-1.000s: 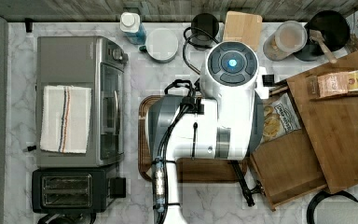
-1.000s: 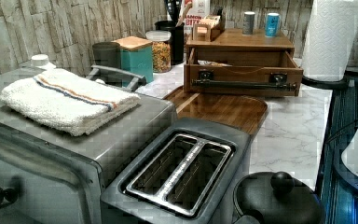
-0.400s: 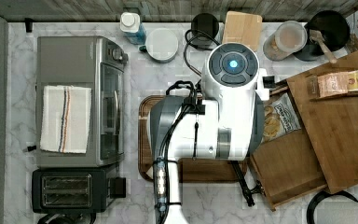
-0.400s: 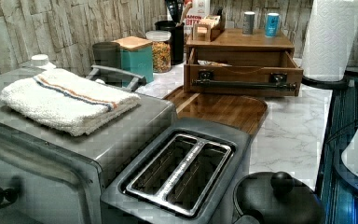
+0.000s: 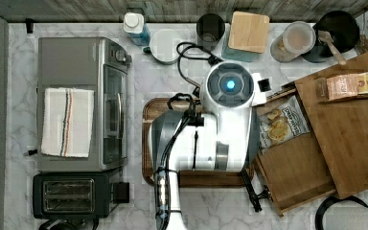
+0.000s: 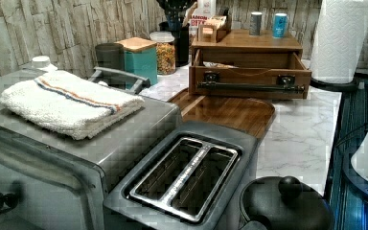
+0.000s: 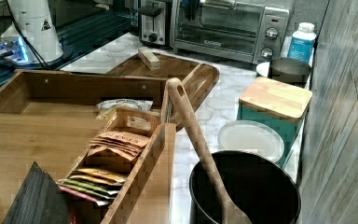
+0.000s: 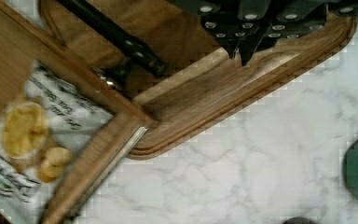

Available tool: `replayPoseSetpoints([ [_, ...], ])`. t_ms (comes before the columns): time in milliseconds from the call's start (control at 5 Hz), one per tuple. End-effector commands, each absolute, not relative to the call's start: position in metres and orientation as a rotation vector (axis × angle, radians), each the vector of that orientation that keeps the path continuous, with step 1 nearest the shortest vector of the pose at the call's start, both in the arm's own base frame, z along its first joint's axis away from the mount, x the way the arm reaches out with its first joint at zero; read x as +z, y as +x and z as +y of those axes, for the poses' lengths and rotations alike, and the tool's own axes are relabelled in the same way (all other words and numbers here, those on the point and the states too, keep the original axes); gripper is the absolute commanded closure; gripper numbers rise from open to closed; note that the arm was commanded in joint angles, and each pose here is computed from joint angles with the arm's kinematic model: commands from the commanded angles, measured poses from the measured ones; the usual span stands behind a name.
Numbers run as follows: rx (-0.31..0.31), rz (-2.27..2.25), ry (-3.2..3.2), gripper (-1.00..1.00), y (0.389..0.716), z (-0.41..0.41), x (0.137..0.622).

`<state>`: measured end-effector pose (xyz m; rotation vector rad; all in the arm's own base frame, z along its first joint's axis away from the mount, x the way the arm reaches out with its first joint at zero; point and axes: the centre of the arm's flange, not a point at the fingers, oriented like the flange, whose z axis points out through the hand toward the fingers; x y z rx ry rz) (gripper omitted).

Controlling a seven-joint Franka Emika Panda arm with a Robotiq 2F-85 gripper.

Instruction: Close the drawer.

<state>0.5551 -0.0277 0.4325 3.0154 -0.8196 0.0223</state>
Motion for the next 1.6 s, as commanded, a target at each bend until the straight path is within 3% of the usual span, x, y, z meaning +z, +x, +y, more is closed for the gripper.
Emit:
replayPoseSetpoints([
  [200,-0.077,-0.26,3.09,1.0,0.47,0.027,0.378],
  [600,-0.126,0.217,3.056,1.0,0.417,-0.002,0.324],
  [1000,-0.121,0.431,2.99,1.0,0.379,-0.024,0.293],
  [1400,-0.067,0.559,2.931,1.0,0.365,-0.049,0.273],
  [1600,-0.129,0.576,2.951,1.0,0.37,-0.068,0.274],
])
